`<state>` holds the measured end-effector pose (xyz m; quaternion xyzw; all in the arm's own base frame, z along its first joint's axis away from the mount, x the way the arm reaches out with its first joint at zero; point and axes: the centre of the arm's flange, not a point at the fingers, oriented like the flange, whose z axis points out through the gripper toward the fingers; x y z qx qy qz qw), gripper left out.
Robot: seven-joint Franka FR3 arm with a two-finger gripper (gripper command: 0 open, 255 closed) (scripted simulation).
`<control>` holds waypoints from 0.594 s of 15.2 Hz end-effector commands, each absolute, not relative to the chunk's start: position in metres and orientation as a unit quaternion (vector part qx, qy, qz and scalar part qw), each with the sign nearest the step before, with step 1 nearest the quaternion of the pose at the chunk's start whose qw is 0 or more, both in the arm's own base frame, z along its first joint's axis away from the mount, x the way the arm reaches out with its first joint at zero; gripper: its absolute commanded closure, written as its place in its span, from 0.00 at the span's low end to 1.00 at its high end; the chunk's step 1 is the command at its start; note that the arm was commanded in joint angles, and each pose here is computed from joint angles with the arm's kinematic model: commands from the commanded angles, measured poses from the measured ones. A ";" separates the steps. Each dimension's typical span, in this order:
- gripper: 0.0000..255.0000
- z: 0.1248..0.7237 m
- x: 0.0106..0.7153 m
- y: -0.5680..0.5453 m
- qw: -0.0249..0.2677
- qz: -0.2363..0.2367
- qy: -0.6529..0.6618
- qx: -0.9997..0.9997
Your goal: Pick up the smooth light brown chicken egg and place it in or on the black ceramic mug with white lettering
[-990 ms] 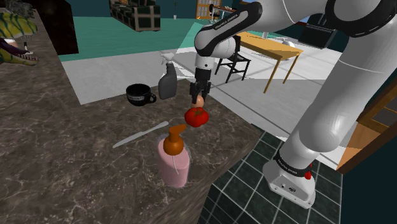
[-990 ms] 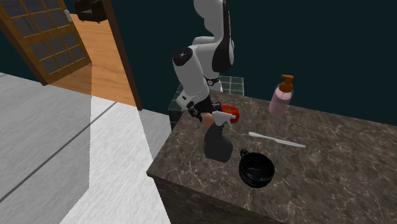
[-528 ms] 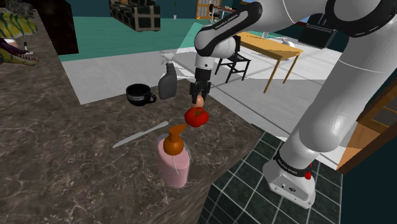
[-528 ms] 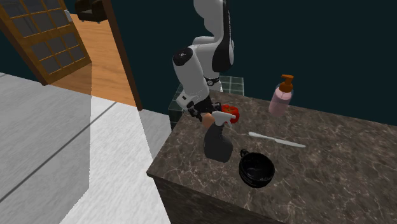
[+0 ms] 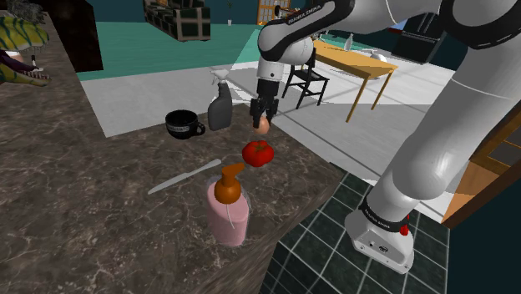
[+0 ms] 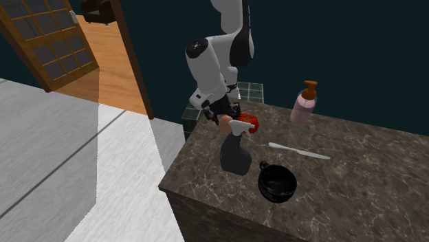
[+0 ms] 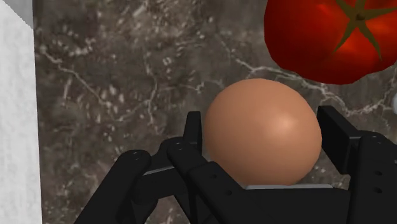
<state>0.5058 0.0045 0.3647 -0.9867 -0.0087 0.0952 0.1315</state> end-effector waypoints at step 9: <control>1.00 0.417 0.506 0.004 0.131 0.095 -0.009 -0.987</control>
